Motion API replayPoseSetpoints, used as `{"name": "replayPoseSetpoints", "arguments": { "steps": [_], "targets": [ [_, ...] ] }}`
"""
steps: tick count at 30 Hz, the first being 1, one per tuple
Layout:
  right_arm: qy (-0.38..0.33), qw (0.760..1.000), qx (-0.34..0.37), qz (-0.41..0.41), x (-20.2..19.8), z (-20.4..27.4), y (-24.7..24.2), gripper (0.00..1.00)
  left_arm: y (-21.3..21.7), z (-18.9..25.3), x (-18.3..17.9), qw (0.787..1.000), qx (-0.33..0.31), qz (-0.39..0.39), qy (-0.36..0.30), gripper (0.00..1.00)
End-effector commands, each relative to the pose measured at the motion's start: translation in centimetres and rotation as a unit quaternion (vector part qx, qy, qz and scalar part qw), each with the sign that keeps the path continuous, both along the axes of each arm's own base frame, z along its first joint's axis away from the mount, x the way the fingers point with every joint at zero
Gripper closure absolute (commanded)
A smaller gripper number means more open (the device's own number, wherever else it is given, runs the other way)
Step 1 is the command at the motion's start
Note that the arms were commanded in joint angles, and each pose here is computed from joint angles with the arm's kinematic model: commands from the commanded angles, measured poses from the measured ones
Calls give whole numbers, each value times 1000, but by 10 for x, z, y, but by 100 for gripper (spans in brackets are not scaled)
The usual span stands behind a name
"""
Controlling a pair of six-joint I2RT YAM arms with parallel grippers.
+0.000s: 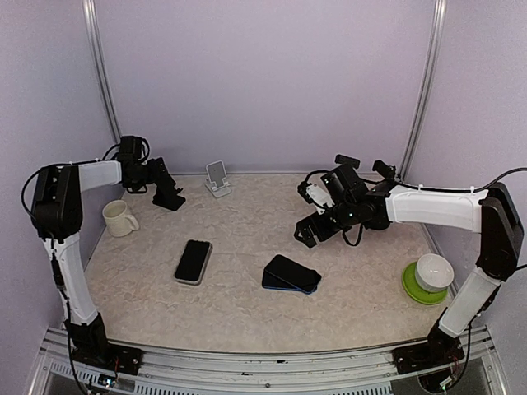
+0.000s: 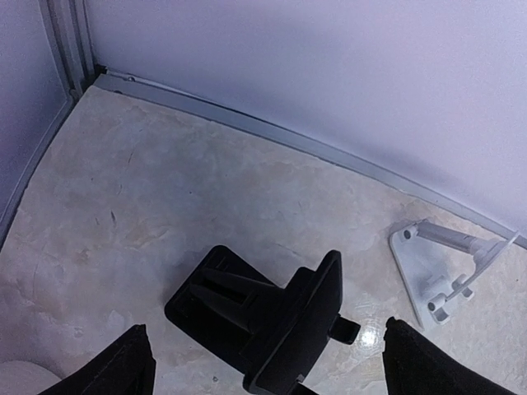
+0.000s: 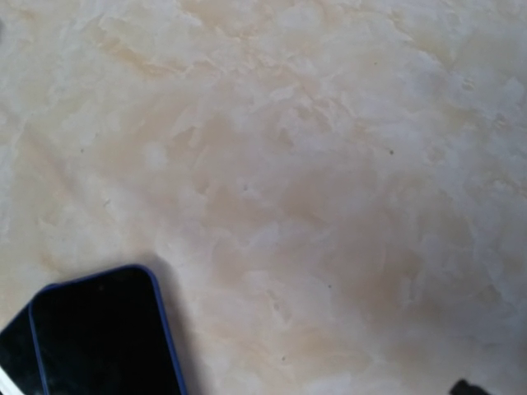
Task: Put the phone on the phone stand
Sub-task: Move the phone stand to the corner of the board.
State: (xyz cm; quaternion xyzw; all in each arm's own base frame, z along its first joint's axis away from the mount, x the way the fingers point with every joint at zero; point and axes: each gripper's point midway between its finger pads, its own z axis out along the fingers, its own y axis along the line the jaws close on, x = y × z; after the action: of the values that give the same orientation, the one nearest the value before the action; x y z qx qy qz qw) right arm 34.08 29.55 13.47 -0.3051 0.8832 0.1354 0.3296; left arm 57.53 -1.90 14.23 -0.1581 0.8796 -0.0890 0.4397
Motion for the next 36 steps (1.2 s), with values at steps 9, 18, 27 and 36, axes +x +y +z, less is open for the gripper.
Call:
{"name": "replayPoseSetpoints", "arguments": {
  "steps": [9,18,27,36],
  "targets": [
    [-7,1000,7,8,0,8,6,0,19,-38,-5,995,68,10,70,8],
    [-6,1000,6,8,-1,7,5,0,28,-35,-16,990,111,26,86,9],
    [-4,1000,12,6,-1,6,6,0,32,-25,-26,987,126,33,91,9],
    [-2,1000,11,5,-4,3,4,0,40,-22,-34,986,131,41,94,9]
  ]
}}
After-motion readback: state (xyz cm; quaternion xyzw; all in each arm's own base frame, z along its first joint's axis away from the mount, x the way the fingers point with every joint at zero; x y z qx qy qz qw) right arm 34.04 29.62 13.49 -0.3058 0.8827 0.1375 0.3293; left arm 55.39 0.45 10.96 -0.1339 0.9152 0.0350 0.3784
